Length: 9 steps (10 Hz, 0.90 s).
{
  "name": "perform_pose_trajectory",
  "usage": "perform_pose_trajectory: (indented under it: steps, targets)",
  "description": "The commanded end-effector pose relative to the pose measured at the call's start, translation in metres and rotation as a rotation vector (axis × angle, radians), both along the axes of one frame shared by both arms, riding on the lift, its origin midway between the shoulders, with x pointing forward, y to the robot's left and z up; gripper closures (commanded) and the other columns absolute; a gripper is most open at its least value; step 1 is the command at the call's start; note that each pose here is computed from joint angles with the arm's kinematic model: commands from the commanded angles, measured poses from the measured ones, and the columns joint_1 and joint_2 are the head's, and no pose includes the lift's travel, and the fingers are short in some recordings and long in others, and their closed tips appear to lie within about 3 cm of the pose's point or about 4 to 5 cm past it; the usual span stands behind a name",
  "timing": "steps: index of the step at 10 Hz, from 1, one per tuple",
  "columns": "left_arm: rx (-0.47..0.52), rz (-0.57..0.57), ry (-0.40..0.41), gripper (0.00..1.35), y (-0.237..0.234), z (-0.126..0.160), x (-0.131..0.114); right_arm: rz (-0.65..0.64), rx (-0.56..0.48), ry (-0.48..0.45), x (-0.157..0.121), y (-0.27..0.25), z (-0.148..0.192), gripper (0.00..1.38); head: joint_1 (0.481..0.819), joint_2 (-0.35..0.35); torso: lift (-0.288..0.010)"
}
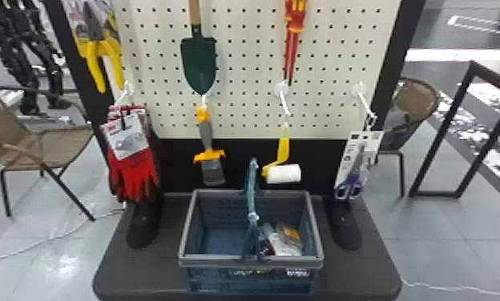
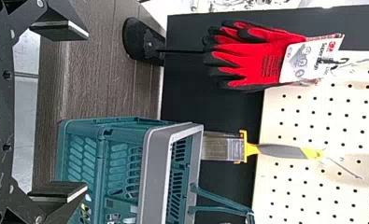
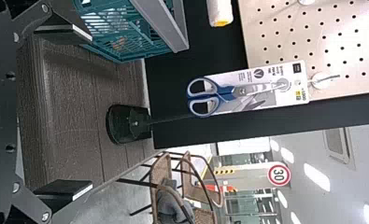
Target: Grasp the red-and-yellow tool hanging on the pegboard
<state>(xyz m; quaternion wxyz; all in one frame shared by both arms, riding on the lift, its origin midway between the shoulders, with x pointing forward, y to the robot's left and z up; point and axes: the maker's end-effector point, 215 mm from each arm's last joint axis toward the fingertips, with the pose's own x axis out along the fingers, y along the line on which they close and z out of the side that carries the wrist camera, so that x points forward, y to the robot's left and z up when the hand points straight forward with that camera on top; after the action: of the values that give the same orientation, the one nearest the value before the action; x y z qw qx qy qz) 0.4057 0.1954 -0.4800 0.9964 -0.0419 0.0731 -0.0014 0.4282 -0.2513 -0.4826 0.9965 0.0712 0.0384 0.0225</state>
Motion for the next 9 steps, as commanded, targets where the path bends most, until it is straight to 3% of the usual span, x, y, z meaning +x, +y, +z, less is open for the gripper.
perform_pose_trajectory:
  steps: [1,6,7,9]
  targets:
    - [0.000,0.000,-0.002,0.17,0.000,0.000,0.000,-0.002,0.002,-0.005,0.001,0.000,0.002,0.19,0.549,0.000,-0.100]
    - [0.005,0.008,0.004,0.17,0.004,-0.002,-0.003,-0.020,-0.002,-0.020,0.001,-0.006,0.007,0.19,0.549,0.000,-0.100]
    - [0.003,0.007,0.004,0.17,0.003,-0.002,-0.003,-0.003,-0.030,-0.061,0.010,-0.001,0.027,0.19,0.549,0.000,-0.100]
    - [0.003,0.007,0.005,0.17,0.003,-0.002,-0.003,0.050,-0.041,-0.164,0.056,0.004,0.103,0.19,0.549,0.000,-0.100]
